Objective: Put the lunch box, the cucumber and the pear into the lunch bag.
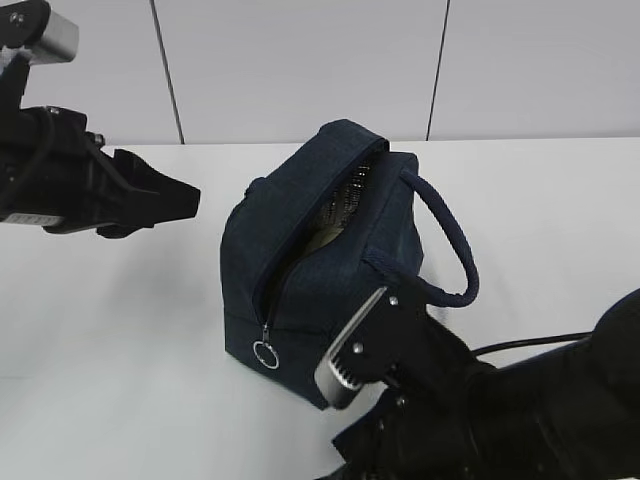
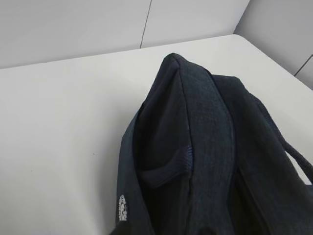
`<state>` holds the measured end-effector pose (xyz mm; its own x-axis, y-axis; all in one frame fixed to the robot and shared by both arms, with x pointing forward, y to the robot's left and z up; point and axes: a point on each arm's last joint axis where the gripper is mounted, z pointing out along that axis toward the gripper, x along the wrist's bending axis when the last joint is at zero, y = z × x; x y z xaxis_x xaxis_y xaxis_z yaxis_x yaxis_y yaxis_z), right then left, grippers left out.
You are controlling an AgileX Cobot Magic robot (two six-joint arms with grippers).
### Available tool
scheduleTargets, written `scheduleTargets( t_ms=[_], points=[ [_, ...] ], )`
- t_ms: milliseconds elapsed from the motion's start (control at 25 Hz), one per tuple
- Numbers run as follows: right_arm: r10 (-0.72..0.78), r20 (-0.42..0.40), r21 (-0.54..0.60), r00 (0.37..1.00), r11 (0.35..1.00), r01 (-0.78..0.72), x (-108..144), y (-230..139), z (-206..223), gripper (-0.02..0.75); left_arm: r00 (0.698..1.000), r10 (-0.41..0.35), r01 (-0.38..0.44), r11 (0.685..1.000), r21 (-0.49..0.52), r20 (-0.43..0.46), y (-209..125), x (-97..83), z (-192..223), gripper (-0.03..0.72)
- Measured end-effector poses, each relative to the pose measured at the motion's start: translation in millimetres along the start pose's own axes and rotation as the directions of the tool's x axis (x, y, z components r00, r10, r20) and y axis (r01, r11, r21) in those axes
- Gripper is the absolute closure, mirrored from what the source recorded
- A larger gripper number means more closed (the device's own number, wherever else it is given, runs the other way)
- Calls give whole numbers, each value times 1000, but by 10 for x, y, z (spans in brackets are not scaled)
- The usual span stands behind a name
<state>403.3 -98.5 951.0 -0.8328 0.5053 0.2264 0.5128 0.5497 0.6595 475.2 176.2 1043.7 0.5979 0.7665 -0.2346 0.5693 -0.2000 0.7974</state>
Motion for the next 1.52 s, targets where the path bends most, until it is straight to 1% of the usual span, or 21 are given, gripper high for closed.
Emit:
scheduleTargets(
  t_ms=[80, 120, 200, 240, 320, 480, 600, 680, 840, 1000, 1240, 1320, 1360, 1440, 1520],
  points=[
    [-41, 121, 46, 992, 998, 36, 20, -46, 38, 361, 1000, 0, 0, 1000, 0, 0, 0, 0, 0, 431],
    [-35, 163, 43, 986, 999, 28, 68, -74, 61, 363, 1000, 0, 0, 1000, 0, 0, 0, 0, 0, 431],
    [-45, 248, -9, 968, 999, 49, 140, -106, 92, 363, 1000, 0, 0, 1000, 0, 0, 0, 0, 0, 431],
    [-65, 261, -30, 963, 997, 75, 185, -129, 107, 364, 1000, 0, 0, 1000, 0, 0, 0, 0, 0, 431],
    [-45, 283, -89, 958, 993, 73, 204, -115, 134, 365, 1000, 0, 0, 1000, 1, 0, -4, 0, 1, 431],
    [-24, 365, -188, 931, 977, 99, 111, -64, 229, 366, 1000, 0, 0, 1000, 1, 0, -4, 0, 1, 431],
    [5, 424, -238, 906, 965, 106, 22, -74, 346, 367, 1000, 0, 0, 1000, 1, 0, -4, 0, 1, 431],
    [15, 444, -244, 896, 964, 104, -22, -81, 466, 367, 1000, 0, 0, 1000, 1, 0, -4, 0, 1, 431],
    [0, 453, -225, 891, 968, 115, -67, -37, 734, 367, 1000, 0, 0, 1000, 1, 0, -4, 0, 1, 431],
    [40, 474, -251, 880, 964, 91, -120, 46, 935, 367, 1000, 0, 0, 1000, 1, 0, -4, 0, 1, 436],
    [65, 481, -262, 874, 962, 73, -160, 103, 1082, 368, 1000, 0, 0, 1000, 1, 0, -4, 0, 1, 446],
    [75, 482, -271, 873, 960, 67, -163, 130, 1095, 398, 1000, 0, 0, 1000, 1, 0, -4, 0, 1, 446],
    [77, 482, -274, 873, 959, 66, -164, 142, 1101, 437, 1000, 0, 0, 1000, 1, 0, -4, 0, 1, 446],
    [82, 482, -279, 872, 958, 64, -165, 154, 1103, 549, 1000, 0, 0, 1000, 1, 0, -4, 0, 1, 446],
    [89, 484, -281, 871, 958, 58, -168, 155, 1106, 679, 1000, 0, 0, 1000, 1, 0, -4, 0, 1, 446]
  ],
)
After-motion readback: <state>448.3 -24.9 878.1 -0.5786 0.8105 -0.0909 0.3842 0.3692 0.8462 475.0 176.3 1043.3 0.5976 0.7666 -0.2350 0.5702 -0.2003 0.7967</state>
